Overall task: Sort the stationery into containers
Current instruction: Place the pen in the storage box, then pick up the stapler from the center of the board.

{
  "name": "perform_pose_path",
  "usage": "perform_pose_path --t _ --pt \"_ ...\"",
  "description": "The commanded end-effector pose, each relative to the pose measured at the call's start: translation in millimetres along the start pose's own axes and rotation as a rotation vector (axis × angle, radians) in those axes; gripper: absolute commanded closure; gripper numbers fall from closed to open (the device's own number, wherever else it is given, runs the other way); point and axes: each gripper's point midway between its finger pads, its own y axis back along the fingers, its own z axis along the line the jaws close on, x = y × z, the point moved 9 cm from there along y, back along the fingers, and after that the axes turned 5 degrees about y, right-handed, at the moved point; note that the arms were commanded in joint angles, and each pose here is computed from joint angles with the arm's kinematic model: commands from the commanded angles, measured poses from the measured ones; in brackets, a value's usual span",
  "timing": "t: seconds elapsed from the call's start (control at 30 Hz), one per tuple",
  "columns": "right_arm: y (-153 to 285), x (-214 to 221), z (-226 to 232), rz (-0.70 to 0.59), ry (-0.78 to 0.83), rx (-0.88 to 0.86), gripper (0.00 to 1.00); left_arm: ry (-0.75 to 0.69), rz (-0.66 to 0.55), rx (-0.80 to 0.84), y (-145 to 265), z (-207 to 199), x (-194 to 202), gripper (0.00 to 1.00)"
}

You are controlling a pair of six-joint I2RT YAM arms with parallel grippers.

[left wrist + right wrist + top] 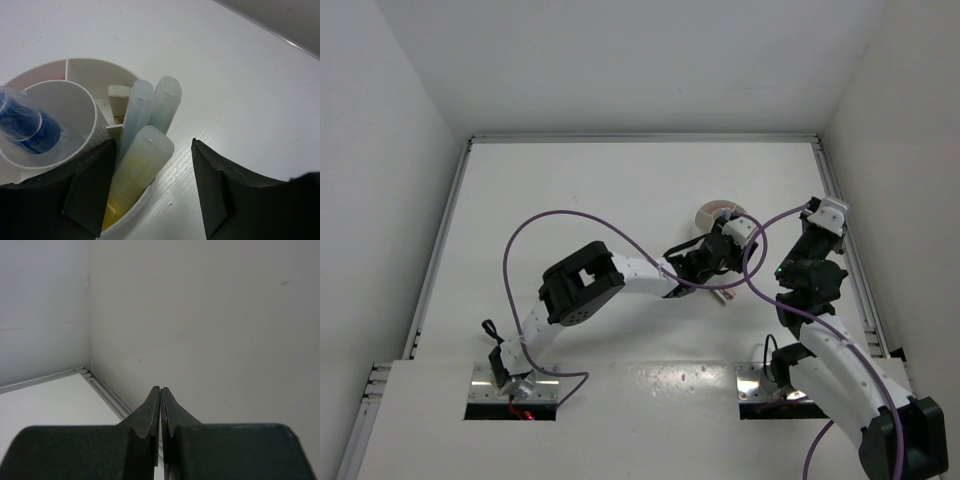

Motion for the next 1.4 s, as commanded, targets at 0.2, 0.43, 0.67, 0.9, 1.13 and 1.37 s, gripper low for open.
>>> perform_pose_path --t 0.2,0.43,0.67,0.9,1.13,1.37 --pt "-0.3 -5.3 -3.4 -0.033 -0.057 0.016 1.0 -0.029 -0.033 -0.026 6.8 0.1 -29.7 0.31" --pt "-0.3 -5.3 -3.4 -0.033 -0.057 0.016 1.0 -0.046 -0.078 -0.019 0.9 -5.7 -56.6 0.31" --pt "-0.3 -5.3 -3.4 -0.033 -0.057 0.016 1.0 -0.048 -0.102 -0.016 -1.6 -9.1 -72.6 0.31" --pt "-0.3 -5.3 -3.4 -0.033 -0.057 0.016 1.0 -0.038 -0.134 0.007 7.1 -11.6 -92.2 0.31" --pt "-0.3 -5.3 -3.4 -0.033 -0.057 0.016 1.0 -0.042 -0.162 0.062 21.1 -29.2 -107.9 0.3" --pt "-0.1 -7.2 -6.0 -0.041 -0.063 0.024 1.0 -0.031 -0.194 0.086 34.5 -39.8 -127.4 0.3"
